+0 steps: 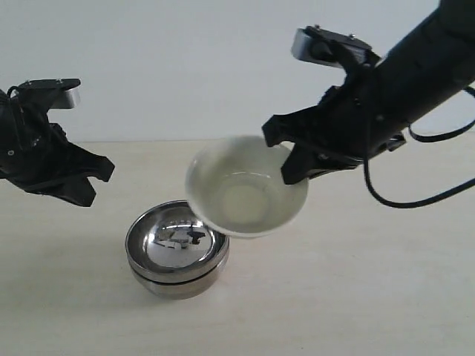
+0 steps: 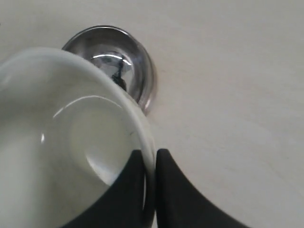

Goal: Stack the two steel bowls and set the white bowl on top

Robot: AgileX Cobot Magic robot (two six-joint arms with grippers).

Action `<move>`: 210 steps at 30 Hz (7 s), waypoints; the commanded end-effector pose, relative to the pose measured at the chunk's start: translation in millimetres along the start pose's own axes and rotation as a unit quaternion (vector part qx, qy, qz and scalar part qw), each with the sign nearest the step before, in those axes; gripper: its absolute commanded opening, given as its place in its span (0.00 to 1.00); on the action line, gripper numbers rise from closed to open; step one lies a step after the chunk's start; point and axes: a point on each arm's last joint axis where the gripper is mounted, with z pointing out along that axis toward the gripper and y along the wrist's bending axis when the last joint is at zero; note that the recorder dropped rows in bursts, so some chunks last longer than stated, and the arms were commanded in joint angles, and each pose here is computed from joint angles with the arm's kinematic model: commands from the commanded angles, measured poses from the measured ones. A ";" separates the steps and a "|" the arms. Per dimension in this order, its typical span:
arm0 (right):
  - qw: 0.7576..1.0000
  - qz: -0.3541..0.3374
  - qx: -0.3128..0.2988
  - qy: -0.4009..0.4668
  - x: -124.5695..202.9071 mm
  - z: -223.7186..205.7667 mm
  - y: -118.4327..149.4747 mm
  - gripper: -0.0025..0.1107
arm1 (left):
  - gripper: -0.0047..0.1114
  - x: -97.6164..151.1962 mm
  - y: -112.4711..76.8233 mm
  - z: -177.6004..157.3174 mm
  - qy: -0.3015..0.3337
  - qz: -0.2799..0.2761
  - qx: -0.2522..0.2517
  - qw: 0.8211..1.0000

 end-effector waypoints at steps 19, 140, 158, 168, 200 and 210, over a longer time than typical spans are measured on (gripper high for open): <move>0.998 0.016 -0.025 0.062 -30.5 128.4 20.5 0.02 | 0.07 -0.5 0.2 0.7 -0.008 -0.012 0.002 1.000; 0.994 -0.067 0.006 0.082 -16.8 169.8 44.1 0.02 | 0.07 -2.3 -4.2 0.6 -0.018 0.000 0.026 0.999; 0.983 -0.073 0.050 -0.163 43.2 6.9 37.9 0.02 | 0.07 74.5 -19.2 -77.6 -0.255 -0.125 0.058 0.957; 0.948 -0.041 -0.001 -0.316 136.8 -56.4 17.8 0.02 | 0.07 166.3 -25.8 -102.8 -0.369 -0.137 0.085 0.915; 0.935 -0.046 -0.018 -0.351 189.2 -83.0 6.4 0.02 | 0.07 229.6 -38.8 -83.2 -0.338 -0.163 0.177 0.910; 0.935 -0.046 -0.018 -0.351 189.2 -83.0 6.4 0.02 | 0.07 244.5 -35.2 -109.0 -0.465 -0.125 0.140 0.865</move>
